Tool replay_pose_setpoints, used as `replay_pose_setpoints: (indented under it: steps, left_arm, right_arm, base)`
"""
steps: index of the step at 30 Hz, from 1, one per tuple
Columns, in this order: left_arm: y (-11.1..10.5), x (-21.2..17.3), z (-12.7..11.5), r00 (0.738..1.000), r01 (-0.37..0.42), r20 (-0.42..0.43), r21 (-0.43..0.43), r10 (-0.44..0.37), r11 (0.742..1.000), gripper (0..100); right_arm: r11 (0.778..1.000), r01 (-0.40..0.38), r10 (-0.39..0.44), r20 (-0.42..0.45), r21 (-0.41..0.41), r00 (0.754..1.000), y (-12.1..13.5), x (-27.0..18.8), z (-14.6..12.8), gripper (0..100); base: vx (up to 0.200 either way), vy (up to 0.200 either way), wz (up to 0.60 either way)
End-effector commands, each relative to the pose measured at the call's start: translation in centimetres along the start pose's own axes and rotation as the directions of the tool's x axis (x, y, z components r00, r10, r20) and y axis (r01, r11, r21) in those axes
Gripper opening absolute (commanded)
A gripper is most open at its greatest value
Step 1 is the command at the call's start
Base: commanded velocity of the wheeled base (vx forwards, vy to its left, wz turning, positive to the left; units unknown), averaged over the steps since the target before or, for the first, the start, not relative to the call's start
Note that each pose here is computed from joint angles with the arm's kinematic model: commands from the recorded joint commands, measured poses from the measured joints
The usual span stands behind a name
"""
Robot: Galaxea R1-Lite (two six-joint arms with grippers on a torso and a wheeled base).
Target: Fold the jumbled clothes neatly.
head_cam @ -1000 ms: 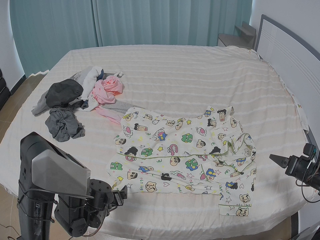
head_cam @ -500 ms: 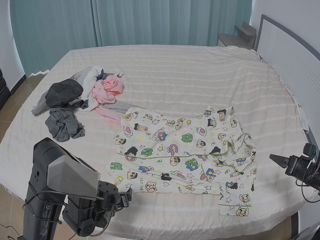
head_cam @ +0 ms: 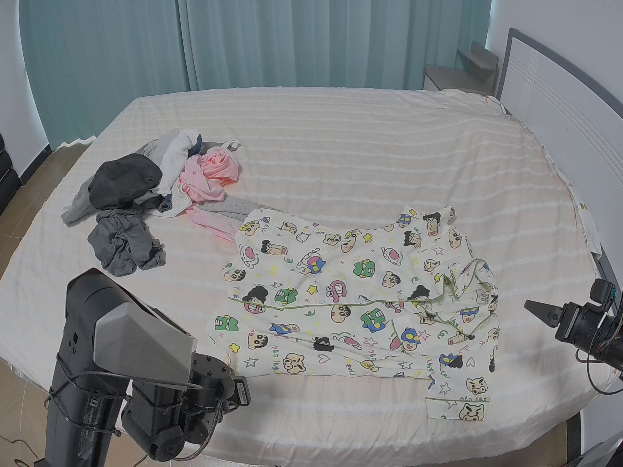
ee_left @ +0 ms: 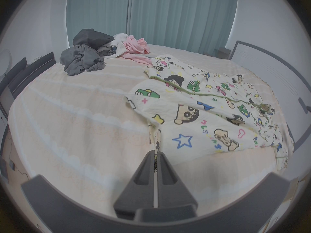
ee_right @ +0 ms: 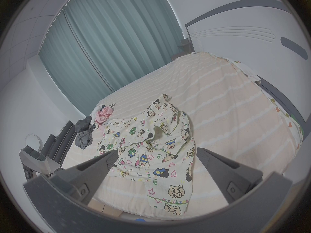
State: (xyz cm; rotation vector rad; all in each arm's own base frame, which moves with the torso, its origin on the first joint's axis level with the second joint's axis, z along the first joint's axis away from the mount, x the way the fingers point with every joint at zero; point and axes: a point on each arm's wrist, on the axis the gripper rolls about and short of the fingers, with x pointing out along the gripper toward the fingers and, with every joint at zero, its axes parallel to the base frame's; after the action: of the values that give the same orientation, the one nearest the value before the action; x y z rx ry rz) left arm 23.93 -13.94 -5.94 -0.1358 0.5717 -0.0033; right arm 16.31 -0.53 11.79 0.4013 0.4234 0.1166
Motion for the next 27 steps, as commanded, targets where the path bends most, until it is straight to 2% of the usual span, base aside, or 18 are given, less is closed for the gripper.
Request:
replay_pose_setpoints:
  steps: [1, 10, 17, 21, 27]
  left_arm:
    - [0.2, -0.7, 0.1, 1.0, 0.002, 0.001, 0.005, -0.002, 1.0, 0]
    - [1.2, -2.7, 0.3, 1.0, -0.009, -0.028, 0.009, 0.009, 1.0, 0]
    - [2.0, -4.4, 0.4, 0.997, 0.023, -0.077, 0.022, -0.022, 0.999, 0]
    - [2.3, -4.9, 0.1, 0.994, 0.028, -0.107, 0.029, -0.024, 0.999, 0]
    - [2.3, -4.9, 0.1, 0.994, 0.032, -0.108, 0.022, -0.029, 0.999, 0]
  right_arm:
    - [1.0, -0.001, 0.001, 0.0, 0.0, 1.0, 0.0, 0.0, 0.0, 100]
    - [1.0, -0.002, 0.002, 0.0, 0.0, 1.0, 0.0, 0.0, 0.0, 100]
    - [1.0, -0.001, 0.001, -0.002, 0.0, 1.0, 0.0, 0.0, -0.1, 100]
    - [1.0, -0.001, 0.001, -0.003, 0.0, 1.0, 0.0, 0.0, -0.1, 100]
    - [1.0, 0.023, -0.023, -0.021, 0.014, 1.0, -0.5, 0.1, -0.2, 100]
  base:
    - [0.0, 0.0, 0.0]
    - [0.0, 0.0, 0.0]
    - [0.0, 0.0, 0.0]
    - [0.0, 0.0, 0.0]
    - [0.0, 0.0, 0.0]
